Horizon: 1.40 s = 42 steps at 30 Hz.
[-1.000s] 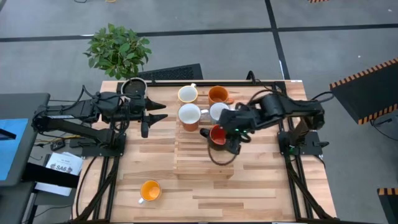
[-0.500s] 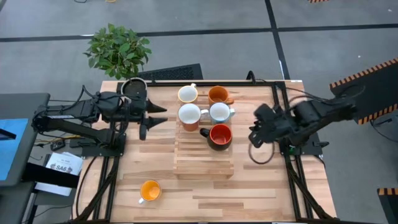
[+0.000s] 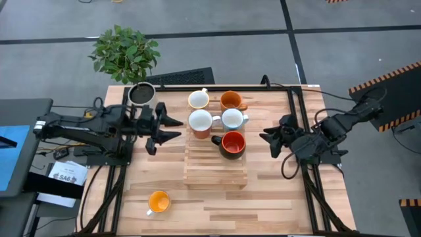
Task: Place coffee mugs
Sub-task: Put the yellow cup on the shelf aligned with the other red cup
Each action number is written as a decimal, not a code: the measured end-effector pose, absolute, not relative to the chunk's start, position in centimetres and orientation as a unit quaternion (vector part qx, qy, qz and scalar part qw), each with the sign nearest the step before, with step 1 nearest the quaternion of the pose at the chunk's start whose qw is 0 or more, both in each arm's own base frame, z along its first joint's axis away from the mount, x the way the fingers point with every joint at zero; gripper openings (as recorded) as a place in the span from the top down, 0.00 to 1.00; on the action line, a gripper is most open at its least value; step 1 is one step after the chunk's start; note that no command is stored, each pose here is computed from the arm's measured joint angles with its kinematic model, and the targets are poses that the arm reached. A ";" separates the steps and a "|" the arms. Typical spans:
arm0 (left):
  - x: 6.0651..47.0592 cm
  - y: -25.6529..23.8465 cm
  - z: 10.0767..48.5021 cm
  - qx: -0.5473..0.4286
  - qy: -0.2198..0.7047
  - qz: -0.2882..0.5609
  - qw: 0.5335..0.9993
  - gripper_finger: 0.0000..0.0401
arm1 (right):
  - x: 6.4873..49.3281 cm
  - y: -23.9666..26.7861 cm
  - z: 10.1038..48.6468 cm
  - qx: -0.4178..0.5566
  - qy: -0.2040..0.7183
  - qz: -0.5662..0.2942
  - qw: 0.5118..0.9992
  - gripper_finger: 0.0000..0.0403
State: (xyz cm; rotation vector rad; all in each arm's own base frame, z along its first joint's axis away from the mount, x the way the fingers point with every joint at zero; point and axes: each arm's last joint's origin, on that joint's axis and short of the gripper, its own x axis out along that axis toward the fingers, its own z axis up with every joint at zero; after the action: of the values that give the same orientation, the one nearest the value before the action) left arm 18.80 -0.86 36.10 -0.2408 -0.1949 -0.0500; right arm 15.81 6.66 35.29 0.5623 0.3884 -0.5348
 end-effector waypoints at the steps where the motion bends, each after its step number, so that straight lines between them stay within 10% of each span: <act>1: 18.8 -0.9 35.8 -0.129 -0.107 -0.027 0.985 0.57 | 15.8 6.7 35.3 0.273 0.188 -0.259 0.907 0.58; 9: 18.6 -1.9 36.7 -0.154 -0.073 -0.059 0.984 0.57 | 15.8 6.7 35.3 0.261 0.194 -0.254 0.911 0.58; 27: 17.4 -14.1 31.6 -0.184 0.465 -0.097 0.861 0.61 | 15.7 6.6 35.1 0.262 0.210 -0.250 0.908 0.58; 42: 19.1 -18.3 25.0 -0.089 0.565 0.011 0.820 0.61 | 15.6 6.5 34.9 0.251 0.221 -0.256 0.907 0.58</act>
State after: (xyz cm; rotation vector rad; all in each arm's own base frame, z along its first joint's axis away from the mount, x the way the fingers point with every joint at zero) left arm 19.10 -18.27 25.04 -0.1894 1.2040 0.0232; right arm 15.56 6.49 34.91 0.5187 0.4568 -0.5282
